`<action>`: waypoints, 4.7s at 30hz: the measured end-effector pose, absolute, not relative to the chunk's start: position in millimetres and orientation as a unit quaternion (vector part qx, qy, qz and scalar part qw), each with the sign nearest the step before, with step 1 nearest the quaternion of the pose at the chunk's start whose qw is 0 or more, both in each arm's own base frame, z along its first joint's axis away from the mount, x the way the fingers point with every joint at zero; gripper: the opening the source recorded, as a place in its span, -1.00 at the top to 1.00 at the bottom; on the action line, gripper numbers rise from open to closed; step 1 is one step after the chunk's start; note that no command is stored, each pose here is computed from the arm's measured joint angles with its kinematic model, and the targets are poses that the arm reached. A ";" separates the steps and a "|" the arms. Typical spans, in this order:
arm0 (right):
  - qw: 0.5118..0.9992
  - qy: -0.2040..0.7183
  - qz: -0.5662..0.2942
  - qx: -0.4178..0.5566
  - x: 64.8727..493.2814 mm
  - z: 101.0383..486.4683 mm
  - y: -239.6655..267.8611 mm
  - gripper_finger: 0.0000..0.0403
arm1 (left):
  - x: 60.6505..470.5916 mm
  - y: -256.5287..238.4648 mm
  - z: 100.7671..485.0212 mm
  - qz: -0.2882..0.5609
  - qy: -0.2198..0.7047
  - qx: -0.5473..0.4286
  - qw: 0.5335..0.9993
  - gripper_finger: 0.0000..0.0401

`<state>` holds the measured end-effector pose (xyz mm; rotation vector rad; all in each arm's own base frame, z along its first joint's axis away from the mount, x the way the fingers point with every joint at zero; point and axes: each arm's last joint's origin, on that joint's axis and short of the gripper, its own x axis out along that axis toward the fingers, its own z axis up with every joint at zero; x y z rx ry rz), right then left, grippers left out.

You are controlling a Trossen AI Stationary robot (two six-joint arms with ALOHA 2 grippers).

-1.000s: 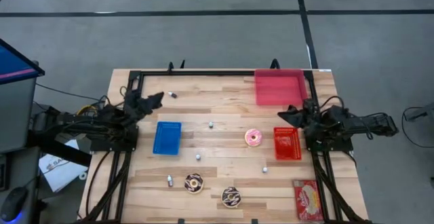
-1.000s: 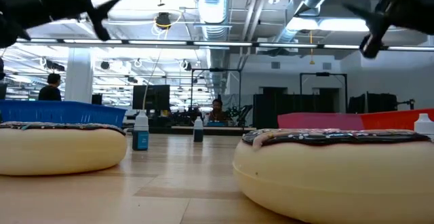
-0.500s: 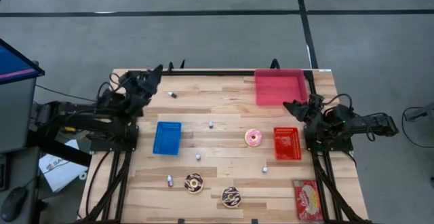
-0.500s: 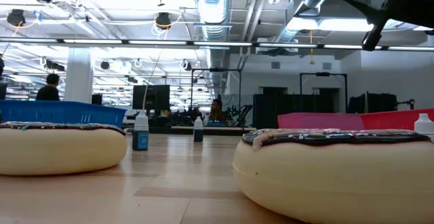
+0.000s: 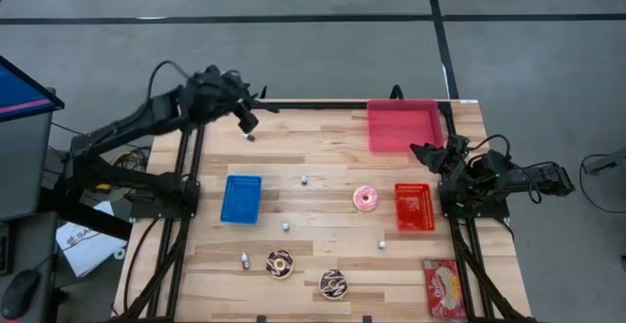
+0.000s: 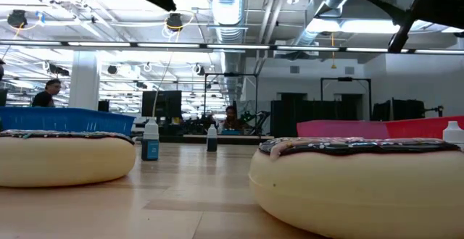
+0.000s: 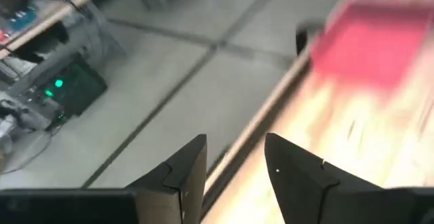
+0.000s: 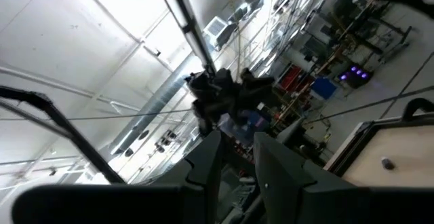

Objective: Pick & Place Food Item
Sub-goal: Put the black food coloring bottle into the blue bin

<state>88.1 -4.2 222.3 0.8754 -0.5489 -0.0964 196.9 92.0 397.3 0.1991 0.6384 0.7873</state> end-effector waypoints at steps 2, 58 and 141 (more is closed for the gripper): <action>0.867 -0.262 -0.046 0.420 88.1 222.3 -4.1 0.59 | 193.4 91.9 396.3 0.347 0.387 0.127 0.844 0.28; 0.860 -0.281 -0.074 0.420 86.5 224.0 -5.3 0.59 | 229.8 242.2 168.3 0.005 0.744 0.066 0.665 -0.31; 0.857 -0.270 -0.077 0.433 87.8 221.3 -5.3 0.59 | 242.2 198.2 150.4 0.080 0.668 -0.006 0.740 0.68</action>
